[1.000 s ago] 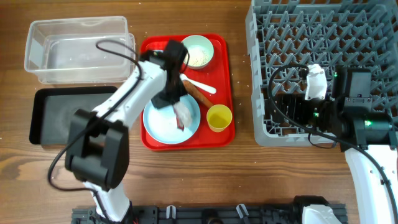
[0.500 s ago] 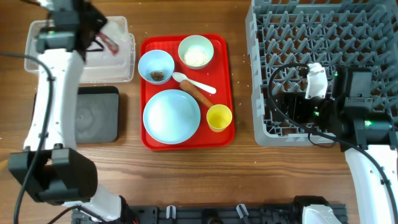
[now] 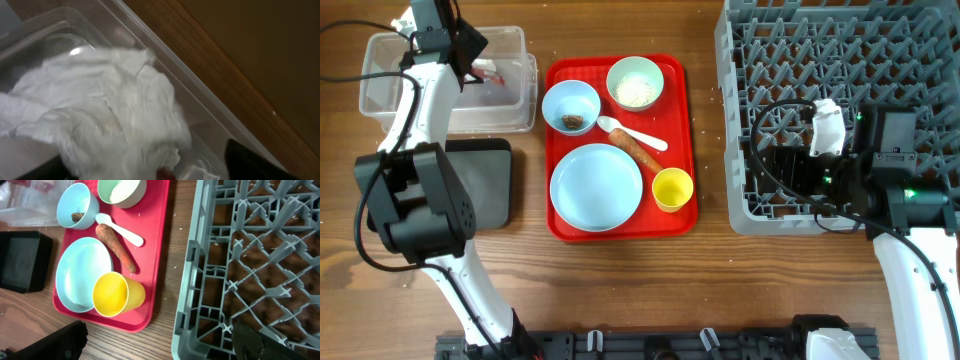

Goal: Sort waste into correct bins and load items into the dishwasher rack
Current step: 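Carry the napkin with the left gripper into the clear plastic bin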

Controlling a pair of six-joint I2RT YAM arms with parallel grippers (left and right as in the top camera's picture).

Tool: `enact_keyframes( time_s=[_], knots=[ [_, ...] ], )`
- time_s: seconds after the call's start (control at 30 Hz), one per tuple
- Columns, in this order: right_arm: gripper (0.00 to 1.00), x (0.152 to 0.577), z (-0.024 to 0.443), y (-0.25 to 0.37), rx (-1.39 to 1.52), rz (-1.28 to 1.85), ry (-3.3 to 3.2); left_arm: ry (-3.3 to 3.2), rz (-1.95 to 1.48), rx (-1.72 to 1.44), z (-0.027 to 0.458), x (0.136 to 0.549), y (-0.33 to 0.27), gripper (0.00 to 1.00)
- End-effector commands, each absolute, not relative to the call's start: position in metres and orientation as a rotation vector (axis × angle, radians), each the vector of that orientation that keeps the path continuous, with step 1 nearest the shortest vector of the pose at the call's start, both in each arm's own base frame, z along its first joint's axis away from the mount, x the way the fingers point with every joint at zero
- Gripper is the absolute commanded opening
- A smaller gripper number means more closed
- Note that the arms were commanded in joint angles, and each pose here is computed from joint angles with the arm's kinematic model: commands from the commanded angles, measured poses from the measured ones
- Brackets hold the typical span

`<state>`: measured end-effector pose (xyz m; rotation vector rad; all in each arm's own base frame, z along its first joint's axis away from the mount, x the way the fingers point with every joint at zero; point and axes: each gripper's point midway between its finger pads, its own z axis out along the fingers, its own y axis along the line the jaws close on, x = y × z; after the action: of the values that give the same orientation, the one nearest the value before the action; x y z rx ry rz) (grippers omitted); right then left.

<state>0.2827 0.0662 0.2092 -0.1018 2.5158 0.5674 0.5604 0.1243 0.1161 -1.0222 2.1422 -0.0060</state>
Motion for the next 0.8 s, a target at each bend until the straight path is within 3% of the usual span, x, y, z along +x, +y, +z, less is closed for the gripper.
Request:
enact_keyframes(
  time_s=[0.0,0.2,0.3,0.57,0.77],
  knots=[
    [0.95,0.285,0.215,0.07,-0.112,0.589,2.503,2.118,0.021,-0.986,0.137,0.559,0.129,0.97],
    [0.95,0.285,0.215,0.07,-0.112,0.589,2.503,2.151,-0.007,-0.853,0.203,0.53,0.113,0.99],
    [0.96,0.286,0.215,0.07,-0.113,0.588,2.498,2.309,-0.168,-0.555,0.217,0.512,0.065,0.99],
    [0.96,0.286,0.216,0.07,-0.115,0.587,2.496,2.873,-0.281,-0.191,0.17,0.398,-0.064,0.95],
    [0.96,0.286,0.216,0.07,-0.118,0.586,2.495,3.017,-0.248,0.055,0.162,0.352,-0.123,0.95]
  ],
)
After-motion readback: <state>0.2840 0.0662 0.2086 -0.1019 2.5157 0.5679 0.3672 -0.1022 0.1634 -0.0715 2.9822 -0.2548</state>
